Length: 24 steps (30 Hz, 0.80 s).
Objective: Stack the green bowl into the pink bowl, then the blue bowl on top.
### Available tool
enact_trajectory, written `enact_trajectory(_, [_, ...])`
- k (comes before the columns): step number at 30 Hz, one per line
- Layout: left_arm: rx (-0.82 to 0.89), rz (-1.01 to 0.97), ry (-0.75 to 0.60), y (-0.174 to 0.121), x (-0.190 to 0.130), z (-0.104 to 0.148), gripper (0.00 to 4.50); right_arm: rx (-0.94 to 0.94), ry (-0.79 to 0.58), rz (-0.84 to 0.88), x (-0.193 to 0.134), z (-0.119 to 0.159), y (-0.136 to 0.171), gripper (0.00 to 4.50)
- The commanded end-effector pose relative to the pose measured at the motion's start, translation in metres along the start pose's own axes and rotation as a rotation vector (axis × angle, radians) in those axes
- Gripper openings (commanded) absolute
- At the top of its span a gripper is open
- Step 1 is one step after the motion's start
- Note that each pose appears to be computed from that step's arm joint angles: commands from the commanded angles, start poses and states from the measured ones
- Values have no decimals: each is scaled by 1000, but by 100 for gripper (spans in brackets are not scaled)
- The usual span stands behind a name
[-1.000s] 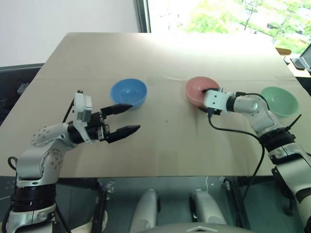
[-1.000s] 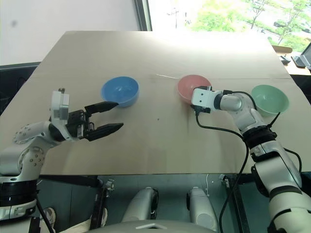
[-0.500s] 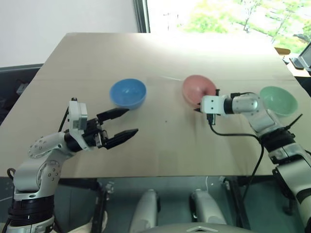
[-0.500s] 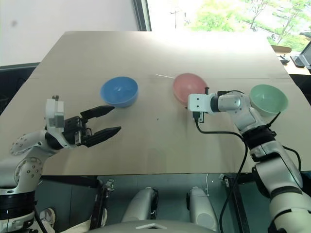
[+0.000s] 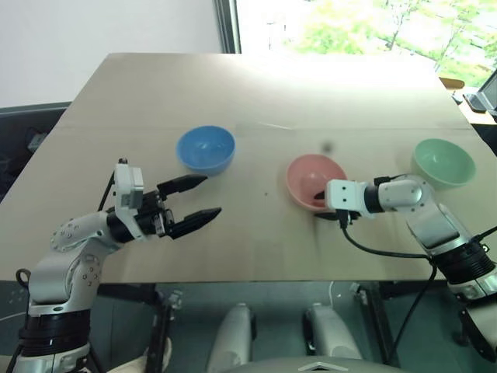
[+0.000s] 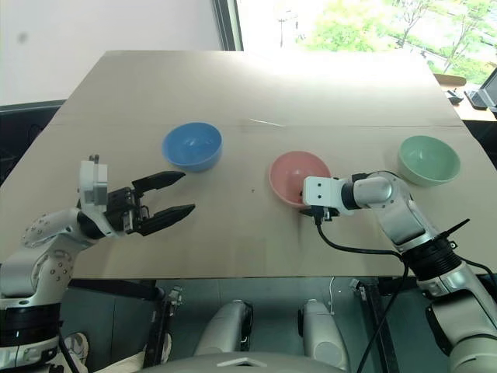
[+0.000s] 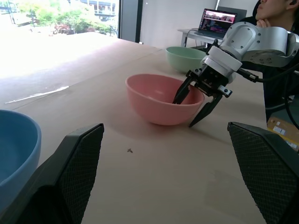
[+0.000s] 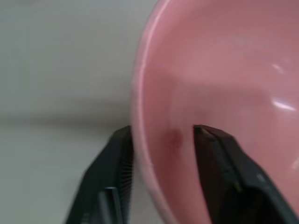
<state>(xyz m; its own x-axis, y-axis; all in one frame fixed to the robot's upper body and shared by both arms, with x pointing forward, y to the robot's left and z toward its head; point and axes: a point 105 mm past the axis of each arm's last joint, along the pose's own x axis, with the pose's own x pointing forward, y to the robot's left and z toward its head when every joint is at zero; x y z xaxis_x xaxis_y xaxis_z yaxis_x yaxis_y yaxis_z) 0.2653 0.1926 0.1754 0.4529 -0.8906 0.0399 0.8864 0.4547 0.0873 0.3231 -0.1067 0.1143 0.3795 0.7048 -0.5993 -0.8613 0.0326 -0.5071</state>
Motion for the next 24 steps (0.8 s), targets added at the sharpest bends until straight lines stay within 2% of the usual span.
enact_trajectory(1, [43, -17, -6, 1, 4, 2, 450, 85, -136, -37, -29, 21, -4, 310])
enact_trajectory(5, [45, -27, -9, 1, 7, 1, 450, 125, -221, -133, -67, 35, -13, 310])
enact_trajectory(8, [64, -35, -11, 4, 12, 0, 450, 227, -194, -284, -112, 18, -28, 310])
enact_trajectory(9, [72, -47, -14, 4, 13, 0, 450, 262, -170, -330, -123, 8, -32, 310])
enact_trajectory(13, [99, -179, -30, -7, 22, 2, 450, 420, 160, -710, -176, -86, -65, 310])
enact_trajectory(14, [106, -198, -28, -8, 24, 2, 450, 441, 210, -751, -180, -102, -68, 310])
enact_trajectory(18, [114, -233, -31, -9, 29, 2, 450, 483, 284, -748, -172, -135, -66, 310])
enact_trajectory(23, [126, -239, -32, -8, 30, 4, 450, 490, 325, -713, -158, -155, -62, 310])
enact_trajectory(24, [129, -233, -32, -8, 29, 5, 450, 492, 319, -710, -157, -156, -62, 286])
